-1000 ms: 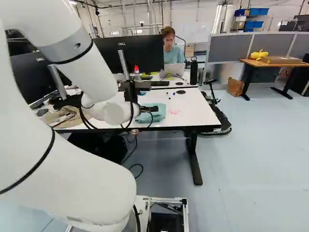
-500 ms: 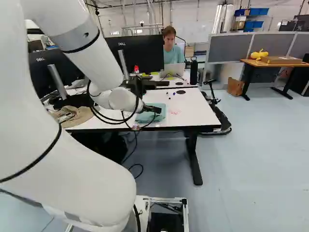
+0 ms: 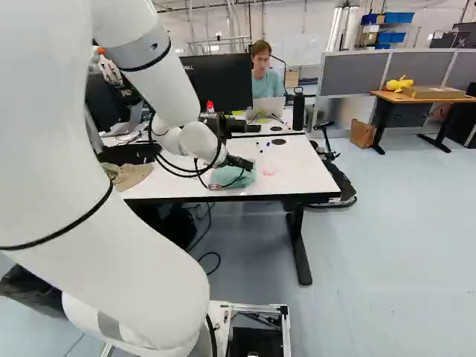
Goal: Clean the table with the green towel
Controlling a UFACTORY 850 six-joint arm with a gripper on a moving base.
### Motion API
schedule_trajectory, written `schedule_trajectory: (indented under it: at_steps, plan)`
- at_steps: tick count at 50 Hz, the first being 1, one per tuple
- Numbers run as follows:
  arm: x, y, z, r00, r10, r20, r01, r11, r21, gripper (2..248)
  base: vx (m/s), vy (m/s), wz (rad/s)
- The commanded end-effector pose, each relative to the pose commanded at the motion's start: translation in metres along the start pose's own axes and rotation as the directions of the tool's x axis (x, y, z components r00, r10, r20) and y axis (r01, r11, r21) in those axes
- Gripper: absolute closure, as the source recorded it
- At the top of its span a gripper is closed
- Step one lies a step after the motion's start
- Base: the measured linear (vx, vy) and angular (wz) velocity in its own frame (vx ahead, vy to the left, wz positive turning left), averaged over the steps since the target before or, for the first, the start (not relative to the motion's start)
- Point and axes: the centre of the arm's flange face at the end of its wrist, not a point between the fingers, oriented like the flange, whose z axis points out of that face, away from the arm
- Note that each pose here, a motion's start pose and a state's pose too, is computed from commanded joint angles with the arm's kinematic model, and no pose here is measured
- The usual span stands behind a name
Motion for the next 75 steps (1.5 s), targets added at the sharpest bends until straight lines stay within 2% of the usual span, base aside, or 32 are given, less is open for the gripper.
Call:
schedule_trajectory:
  at_steps: [9, 21, 40, 47, 48, 53, 54, 58, 59, 63, 64, 68, 69, 74, 75]
  plan:
    - [0.011, -0.001, 0.011, 1.0, -0.001, -0.001, 0.001, 1.0, 0.001, 3, 0.0, 0.0, 0.0]
    - [0.011, -0.001, 0.012, 1.0, -0.001, 0.0, 0.001, 1.0, 0.001, 3, 0.0, 0.0, 0.0]
    - [0.002, -0.001, 0.03, 0.999, -0.002, 0.043, 0.002, 1.0, -0.001, 3, 0.0, 0.0, 0.0]
    - [0.002, -0.001, 0.03, 0.999, -0.002, 0.043, 0.002, 1.0, -0.001, 3, 0.0, 0.0, 0.0]
    - [0.002, -0.001, 0.03, 0.999, -0.002, 0.043, 0.002, 1.0, -0.001, 12, 0.0, 0.0, 0.0]
    - [0.002, -0.001, 0.03, 0.999, -0.002, 0.043, 0.002, 1.0, -0.001, 12, 0.0, 0.0, 0.0]
    - [0.002, -0.001, 0.03, 0.999, -0.002, 0.043, 0.002, 1.0, -0.001, 49, 0.0, 0.0, 0.0]
    - [0.002, -0.001, 0.03, 0.999, -0.002, 0.043, 0.002, 1.0, -0.001, 49, 0.0, 0.0, 0.0]
    - [0.002, -0.001, 0.03, 0.999, -0.002, 0.043, 0.002, 1.0, -0.001, 88, 0.0, 0.0, 0.0]
    - [0.002, -0.001, 0.03, 0.999, -0.002, 0.043, 0.002, 1.0, -0.001, 88, 0.0, 0.0, 0.0]
    - [0.002, -0.001, 0.03, 0.999, -0.002, 0.043, 0.002, 1.0, -0.001, 125, 0.0, 0.0, 0.0]
    - [0.002, -0.001, 0.03, 0.999, -0.002, 0.043, 0.002, 1.0, -0.001, 125, 0.0, 0.0, 0.0]
    - [0.002, -0.001, 0.03, 0.999, -0.002, 0.043, 0.002, 1.0, -0.001, 162, 0.0, 0.0, 0.0]
    - [0.002, -0.001, 0.03, 0.999, -0.002, 0.043, 0.002, 1.0, -0.001, 162, 0.0, 0.0, 0.0]
    - [0.002, -0.001, 0.03, 0.999, -0.002, 0.043, 0.002, 1.0, -0.001, 195, 0.0, 0.0, 0.0]
